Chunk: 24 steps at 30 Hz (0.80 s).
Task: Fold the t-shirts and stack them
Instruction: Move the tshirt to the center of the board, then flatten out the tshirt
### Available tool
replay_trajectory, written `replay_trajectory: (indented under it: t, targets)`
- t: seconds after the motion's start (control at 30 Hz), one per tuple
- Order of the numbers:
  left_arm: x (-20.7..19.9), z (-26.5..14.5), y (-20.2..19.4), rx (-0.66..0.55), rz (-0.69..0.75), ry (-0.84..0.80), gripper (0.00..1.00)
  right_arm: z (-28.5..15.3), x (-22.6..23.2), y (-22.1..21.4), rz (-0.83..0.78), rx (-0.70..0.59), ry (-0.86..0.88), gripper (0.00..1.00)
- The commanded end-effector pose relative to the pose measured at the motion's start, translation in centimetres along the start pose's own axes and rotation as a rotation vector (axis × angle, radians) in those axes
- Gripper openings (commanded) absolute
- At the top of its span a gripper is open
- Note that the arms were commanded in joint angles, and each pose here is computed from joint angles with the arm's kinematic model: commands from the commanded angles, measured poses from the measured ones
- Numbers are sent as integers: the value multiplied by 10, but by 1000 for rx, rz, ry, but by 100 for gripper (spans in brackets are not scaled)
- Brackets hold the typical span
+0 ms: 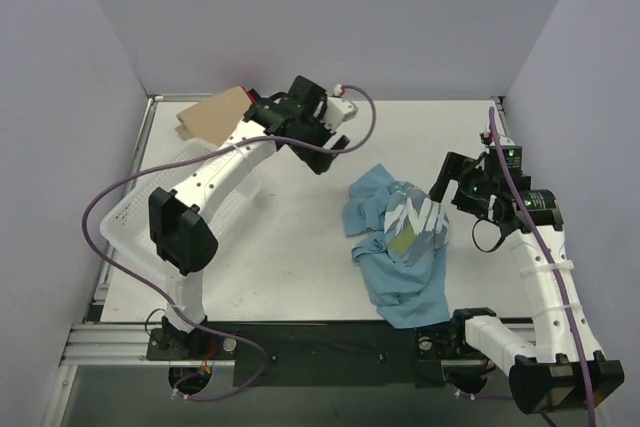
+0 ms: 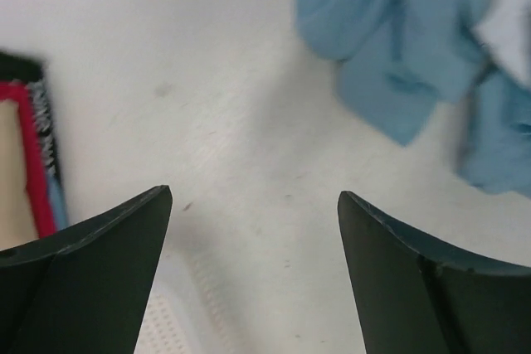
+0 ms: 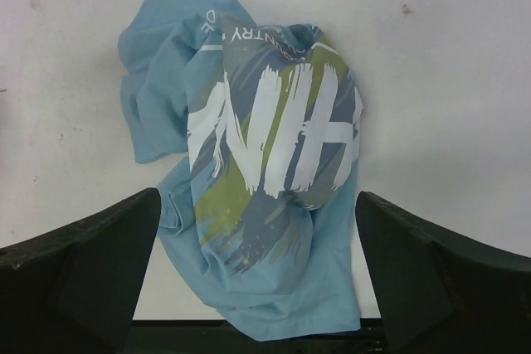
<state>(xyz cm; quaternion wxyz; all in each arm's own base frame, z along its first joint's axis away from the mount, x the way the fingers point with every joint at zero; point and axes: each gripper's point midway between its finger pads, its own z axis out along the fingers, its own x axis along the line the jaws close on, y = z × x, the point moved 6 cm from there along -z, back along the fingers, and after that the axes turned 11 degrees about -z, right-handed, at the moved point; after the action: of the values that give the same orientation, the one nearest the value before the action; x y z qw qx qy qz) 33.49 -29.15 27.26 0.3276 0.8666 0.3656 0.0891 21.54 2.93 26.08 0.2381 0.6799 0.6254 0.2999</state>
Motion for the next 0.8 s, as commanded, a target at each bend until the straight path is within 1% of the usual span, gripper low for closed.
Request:
replay_trajectory:
  t: [0.0, 0.03, 0.07, 0.1, 0.13, 0.17, 0.2, 0.23, 0.27, 0.3, 0.43, 0.47, 0.53, 0.57, 0.6, 0.63, 0.77]
  targets:
    - [114, -30, -45, 59, -36, 338, 88, 11, 6, -11, 0, 81, 36, 97]
    - [124, -38, -48, 26, -23, 305, 86, 13, 8, -11, -9, 79, 54, 97]
    - [147, -39, -63, 39, 32, 302, 86, 15, 11, -11, -26, 83, 68, 97]
    - [152, -51, -64, -6, 82, 254, 86, 16, 13, -10, -34, 82, 85, 97]
    - [170, -50, -80, -24, 148, 186, 86, 17, 16, -10, -53, 82, 97, 97]
    - [172, -63, -82, -80, 215, 146, 86, 18, 19, -10, -63, 82, 108, 97]
    - [180, -67, -96, -109, 299, 62, 86, 18, 22, -9, -79, 81, 118, 97]
    - [184, -67, -101, -104, 341, 31, 86, 19, 23, -9, -84, 81, 120, 97]
    - [188, -65, -109, -84, 365, -34, 86, 20, 26, -10, -94, 87, 126, 97]
    - [189, -64, -110, -83, 372, -57, 83, 22, 26, -10, -95, 85, 124, 97]
    - [186, -48, -105, -124, 513, -161, 82, 27, 37, -12, -124, 100, 152, 97]
    - [188, -42, -109, -92, 574, -194, 82, 27, 38, -12, -133, 103, 155, 97]
    - [195, -28, -116, -26, 654, -190, 83, 27, 42, -12, -157, 105, 165, 97]
    - [199, -25, -116, -15, 714, -181, 85, 27, 44, -11, -163, 101, 170, 97]
    - [203, -18, -123, 24, 732, -179, 85, 26, 44, -10, -171, 100, 172, 97]
    - [204, -15, -122, 30, 775, -176, 86, 26, 45, -10, -175, 98, 175, 97]
    - [215, 2, -127, 98, 844, -167, 85, 26, 47, -8, -173, 97, 183, 97]
